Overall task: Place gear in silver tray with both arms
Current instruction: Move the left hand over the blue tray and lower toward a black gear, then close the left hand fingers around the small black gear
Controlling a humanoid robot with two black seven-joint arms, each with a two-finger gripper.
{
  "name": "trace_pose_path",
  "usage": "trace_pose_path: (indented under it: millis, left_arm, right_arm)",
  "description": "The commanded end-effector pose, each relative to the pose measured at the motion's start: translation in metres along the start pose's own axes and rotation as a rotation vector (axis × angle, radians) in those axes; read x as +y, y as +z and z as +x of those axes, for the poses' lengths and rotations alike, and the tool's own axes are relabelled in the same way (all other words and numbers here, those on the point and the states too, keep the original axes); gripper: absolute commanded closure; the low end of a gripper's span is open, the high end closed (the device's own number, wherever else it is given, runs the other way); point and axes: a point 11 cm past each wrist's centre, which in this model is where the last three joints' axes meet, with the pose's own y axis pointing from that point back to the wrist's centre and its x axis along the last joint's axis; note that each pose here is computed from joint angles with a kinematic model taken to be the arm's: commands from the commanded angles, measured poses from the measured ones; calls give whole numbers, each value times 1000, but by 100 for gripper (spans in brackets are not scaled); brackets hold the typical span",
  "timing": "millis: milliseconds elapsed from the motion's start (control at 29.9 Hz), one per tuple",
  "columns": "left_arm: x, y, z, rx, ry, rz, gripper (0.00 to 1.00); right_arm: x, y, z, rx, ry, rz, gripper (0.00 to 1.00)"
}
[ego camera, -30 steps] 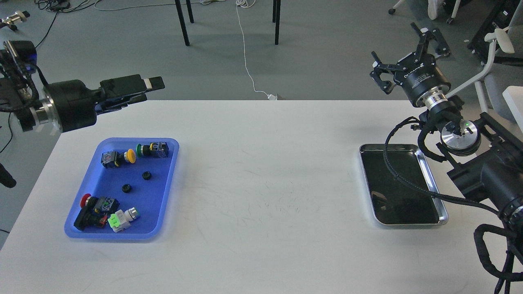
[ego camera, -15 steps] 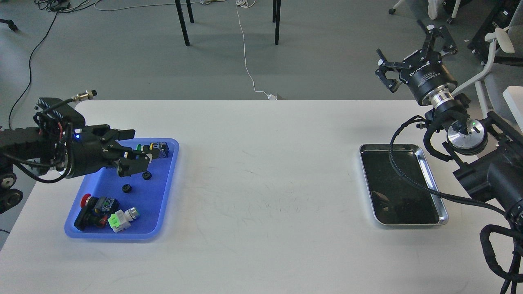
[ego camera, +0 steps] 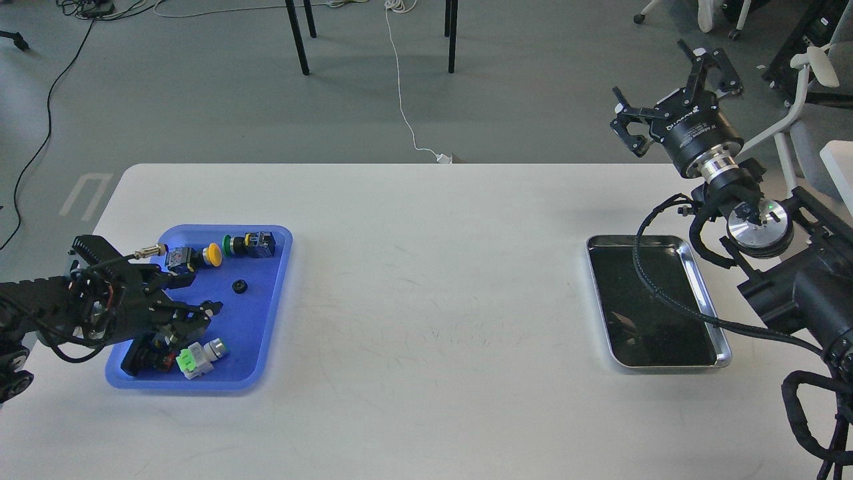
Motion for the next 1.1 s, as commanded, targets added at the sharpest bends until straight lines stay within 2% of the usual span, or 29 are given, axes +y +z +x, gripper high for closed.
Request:
trace_pose_path:
  millis: [0, 167, 468, 1070]
  left_arm:
    - [-4, -2, -5, 7, -10, 10, 43]
    - [-7, -10, -20, 24, -43, 39, 49]
    - [-11, -15, -23, 32, -51, 55, 58]
    - [-13, -9, -23, 38, -48, 14, 58]
  right_arm:
    - [0, -2, 0, 3, 0, 2, 0]
    - [0, -1, 1, 4, 2, 0, 0]
    - [0, 1, 0, 3, 0, -4, 0]
    - [0, 3, 0, 2, 1, -7, 0]
